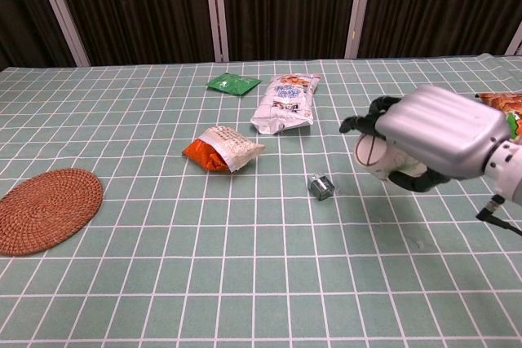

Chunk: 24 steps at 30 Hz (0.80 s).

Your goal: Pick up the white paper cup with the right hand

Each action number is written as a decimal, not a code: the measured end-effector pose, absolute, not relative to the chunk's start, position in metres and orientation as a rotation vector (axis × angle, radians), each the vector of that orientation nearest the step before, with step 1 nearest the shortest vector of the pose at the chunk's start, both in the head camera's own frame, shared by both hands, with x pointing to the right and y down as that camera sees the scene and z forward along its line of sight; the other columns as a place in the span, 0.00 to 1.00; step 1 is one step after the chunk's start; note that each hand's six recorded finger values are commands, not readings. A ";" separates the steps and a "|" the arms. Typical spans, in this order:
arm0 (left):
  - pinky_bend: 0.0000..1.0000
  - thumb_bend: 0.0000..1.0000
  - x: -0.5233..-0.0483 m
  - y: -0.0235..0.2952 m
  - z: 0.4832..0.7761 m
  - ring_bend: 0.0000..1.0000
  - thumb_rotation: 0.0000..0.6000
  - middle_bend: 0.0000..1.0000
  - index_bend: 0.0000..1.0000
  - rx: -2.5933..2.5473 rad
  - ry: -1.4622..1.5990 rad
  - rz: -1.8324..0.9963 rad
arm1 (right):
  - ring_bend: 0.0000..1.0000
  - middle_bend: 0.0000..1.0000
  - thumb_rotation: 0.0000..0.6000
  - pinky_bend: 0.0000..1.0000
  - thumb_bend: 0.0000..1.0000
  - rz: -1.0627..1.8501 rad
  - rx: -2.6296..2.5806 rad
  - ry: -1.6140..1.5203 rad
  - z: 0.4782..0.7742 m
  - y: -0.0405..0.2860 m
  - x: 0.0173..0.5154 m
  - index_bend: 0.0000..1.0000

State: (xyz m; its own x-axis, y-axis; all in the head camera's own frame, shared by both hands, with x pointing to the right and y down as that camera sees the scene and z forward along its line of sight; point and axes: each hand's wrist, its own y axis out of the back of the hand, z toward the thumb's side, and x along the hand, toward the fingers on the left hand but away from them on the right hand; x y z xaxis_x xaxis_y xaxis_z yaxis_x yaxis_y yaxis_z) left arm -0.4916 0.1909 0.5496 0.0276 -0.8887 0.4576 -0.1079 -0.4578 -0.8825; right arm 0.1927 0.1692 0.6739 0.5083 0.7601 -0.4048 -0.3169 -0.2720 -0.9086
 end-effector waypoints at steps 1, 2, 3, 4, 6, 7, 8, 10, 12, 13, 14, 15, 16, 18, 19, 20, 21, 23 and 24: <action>0.00 0.00 -0.492 0.191 0.550 0.00 1.00 0.00 0.00 -1.644 1.027 -1.497 | 0.19 0.34 1.00 0.52 0.34 1.093 -1.550 -0.456 0.671 0.165 0.192 0.18; 0.00 0.00 -0.492 0.191 0.550 0.00 1.00 0.00 0.00 -1.644 1.027 -1.497 | 0.19 0.34 1.00 0.52 0.34 1.097 -1.595 -0.528 0.668 0.159 0.190 0.18; 0.00 0.00 -0.492 0.191 0.550 0.00 1.00 0.00 0.00 -1.644 1.026 -1.497 | 0.19 0.34 1.00 0.52 0.34 1.099 -1.628 -0.579 0.666 0.155 0.189 0.18; 0.00 0.00 -0.491 0.191 0.550 0.00 1.00 0.00 0.00 -1.645 1.025 -1.497 | 0.19 0.34 1.00 0.52 0.34 1.103 -1.669 -0.643 0.665 0.150 0.188 0.18; 0.00 0.00 -0.491 0.191 0.550 0.00 1.00 0.00 0.00 -1.646 1.024 -1.498 | 0.19 0.34 1.00 0.52 0.34 1.106 -1.726 -0.733 0.664 0.143 0.187 0.18; 0.00 0.00 -0.491 0.191 0.550 0.00 1.00 0.00 0.00 -1.646 1.025 -1.498 | 0.19 0.34 1.00 0.52 0.34 1.108 -1.761 -0.789 0.665 0.139 0.186 0.18; 0.00 0.00 -0.492 0.191 0.550 0.00 1.00 0.00 0.00 -1.646 1.025 -1.499 | 0.19 0.34 1.00 0.52 0.34 1.113 -1.793 -0.842 0.666 0.136 0.185 0.18; 0.00 0.00 -0.492 0.190 0.551 0.00 1.00 0.00 0.00 -1.646 1.027 -1.502 | 0.19 0.34 1.00 0.52 0.34 1.127 -1.840 -0.911 0.669 0.132 0.184 0.18; 0.00 0.00 -0.493 0.190 0.551 0.00 1.00 0.00 0.00 -1.647 1.026 -1.505 | 0.18 0.34 1.00 0.52 0.34 1.146 -1.883 -0.967 0.674 0.131 0.182 0.18; 0.00 0.00 -0.493 0.190 0.552 0.00 1.00 0.00 0.00 -1.648 1.025 -1.507 | 0.17 0.34 1.00 0.52 0.34 1.161 -1.912 -0.995 0.678 0.131 0.180 0.17; 0.00 0.00 -0.493 0.190 0.553 0.00 1.00 0.00 0.00 -1.648 1.023 -1.509 | 0.17 0.34 1.00 0.51 0.34 1.173 -1.935 -1.012 0.681 0.131 0.178 0.17; 0.00 0.00 -0.493 0.190 0.553 0.00 1.00 0.00 0.00 -1.647 1.022 -1.510 | 0.17 0.34 1.00 0.51 0.34 1.185 -1.955 -1.025 0.684 0.132 0.176 0.17; 0.00 0.00 -0.493 0.190 0.553 0.00 1.00 0.00 0.00 -1.647 1.021 -1.511 | 0.17 0.34 1.00 0.51 0.34 1.199 -1.979 -1.038 0.688 0.133 0.173 0.17; 0.00 0.00 -0.493 0.189 0.554 0.00 1.00 0.00 0.00 -1.648 1.022 -1.511 | 0.17 0.34 1.00 0.51 0.34 1.214 -2.006 -1.054 0.693 0.134 0.168 0.17; 0.00 0.00 -0.493 0.189 0.554 0.00 1.00 0.00 0.00 -1.647 1.022 -1.512 | 0.17 0.34 1.00 0.51 0.34 1.220 -2.015 -1.063 0.695 0.134 0.165 0.17; 0.00 0.00 -0.493 0.189 0.554 0.00 1.00 0.00 0.00 -1.646 1.023 -1.512 | 0.17 0.34 1.00 0.51 0.34 1.227 -2.027 -1.076 0.697 0.135 0.163 0.17; 0.00 0.00 -0.494 0.189 0.554 0.00 1.00 0.00 0.00 -1.646 1.024 -1.513 | 0.17 0.34 1.00 0.51 0.34 1.232 -2.035 -1.085 0.699 0.136 0.161 0.17; 0.00 0.00 -0.494 0.189 0.554 0.00 1.00 0.00 0.00 -1.647 1.026 -1.514 | 0.16 0.34 1.00 0.50 0.34 1.240 -2.042 -1.094 0.701 0.138 0.156 0.17; 0.00 0.00 -0.494 0.189 0.554 0.00 1.00 0.00 0.00 -1.648 1.025 -1.515 | 0.16 0.34 1.00 0.50 0.34 1.240 -2.041 -1.091 0.701 0.138 0.155 0.17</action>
